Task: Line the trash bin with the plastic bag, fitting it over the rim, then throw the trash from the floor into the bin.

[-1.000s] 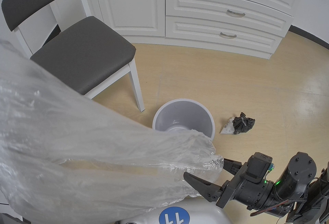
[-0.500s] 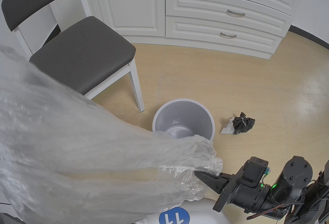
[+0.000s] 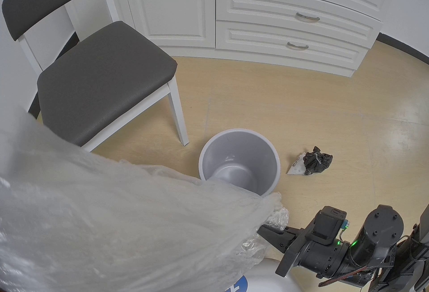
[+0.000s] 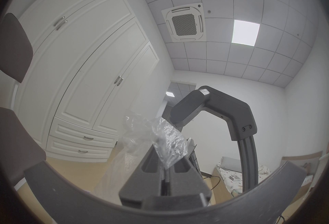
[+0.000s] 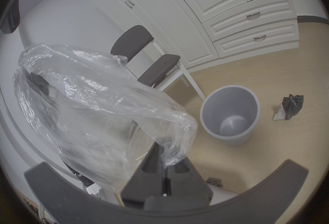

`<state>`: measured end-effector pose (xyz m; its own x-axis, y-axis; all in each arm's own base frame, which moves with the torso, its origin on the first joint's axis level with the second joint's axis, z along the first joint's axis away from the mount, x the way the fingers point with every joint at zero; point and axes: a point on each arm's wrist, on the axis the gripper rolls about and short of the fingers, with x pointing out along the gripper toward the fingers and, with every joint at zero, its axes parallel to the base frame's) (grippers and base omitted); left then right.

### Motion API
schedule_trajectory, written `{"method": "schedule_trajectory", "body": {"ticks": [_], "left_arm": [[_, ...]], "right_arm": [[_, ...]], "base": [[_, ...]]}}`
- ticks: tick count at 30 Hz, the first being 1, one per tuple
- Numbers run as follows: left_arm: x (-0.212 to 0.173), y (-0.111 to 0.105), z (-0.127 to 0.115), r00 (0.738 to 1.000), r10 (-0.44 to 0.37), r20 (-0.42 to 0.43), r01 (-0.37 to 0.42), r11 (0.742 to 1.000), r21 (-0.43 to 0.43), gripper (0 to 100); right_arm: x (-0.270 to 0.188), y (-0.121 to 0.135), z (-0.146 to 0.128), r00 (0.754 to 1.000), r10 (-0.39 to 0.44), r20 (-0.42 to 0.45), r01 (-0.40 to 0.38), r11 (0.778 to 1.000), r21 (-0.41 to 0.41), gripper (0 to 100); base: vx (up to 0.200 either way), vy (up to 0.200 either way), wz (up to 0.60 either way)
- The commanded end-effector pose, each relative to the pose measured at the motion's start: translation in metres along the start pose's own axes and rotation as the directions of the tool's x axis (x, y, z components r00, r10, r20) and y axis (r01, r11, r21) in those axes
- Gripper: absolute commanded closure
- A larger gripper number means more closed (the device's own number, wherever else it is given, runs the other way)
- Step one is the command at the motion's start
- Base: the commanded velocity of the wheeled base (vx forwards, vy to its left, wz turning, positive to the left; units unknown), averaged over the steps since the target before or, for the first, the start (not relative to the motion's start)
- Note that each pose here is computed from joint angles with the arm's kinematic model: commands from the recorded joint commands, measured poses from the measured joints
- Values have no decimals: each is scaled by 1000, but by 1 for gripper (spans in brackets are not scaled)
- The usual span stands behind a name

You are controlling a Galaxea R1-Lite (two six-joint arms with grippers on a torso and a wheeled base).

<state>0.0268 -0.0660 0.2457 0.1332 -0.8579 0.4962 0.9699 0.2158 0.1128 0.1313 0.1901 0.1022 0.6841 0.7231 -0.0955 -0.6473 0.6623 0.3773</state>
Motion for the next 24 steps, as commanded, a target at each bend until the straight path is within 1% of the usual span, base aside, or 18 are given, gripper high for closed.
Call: {"method": "schedule_trajectory", "body": {"ticks": [1,11,15,17,21,24], "left_arm": [[0,0,-2,1000,0,-9,0,1000,-4,100],[-2,0,-7,1000,-1,-28,1,1000,-3,100],[-5,-1,-16,998,-5,-68,9,999,50,100],[-5,-1,-19,997,-5,-80,10,998,57,100],[-3,0,-20,996,-4,-91,8,999,45,100],[-1,1,-21,993,7,-119,-5,1000,15,100]], "right_arm": [[1,1,3,1000,5,23,-6,1000,2,100],[0,-1,8,999,-12,49,13,1000,-21,100],[0,-1,8,999,-12,49,13,1000,-27,100],[0,-1,8,999,-12,49,13,1000,-27,100],[3,-3,12,997,-24,71,27,999,-33,100],[6,-6,17,993,-56,102,60,998,-37,100]], "base": [[0,0,0],[0,0,0],[0,0,0],[0,0,0],[0,0,0],[0,0,0]]}}
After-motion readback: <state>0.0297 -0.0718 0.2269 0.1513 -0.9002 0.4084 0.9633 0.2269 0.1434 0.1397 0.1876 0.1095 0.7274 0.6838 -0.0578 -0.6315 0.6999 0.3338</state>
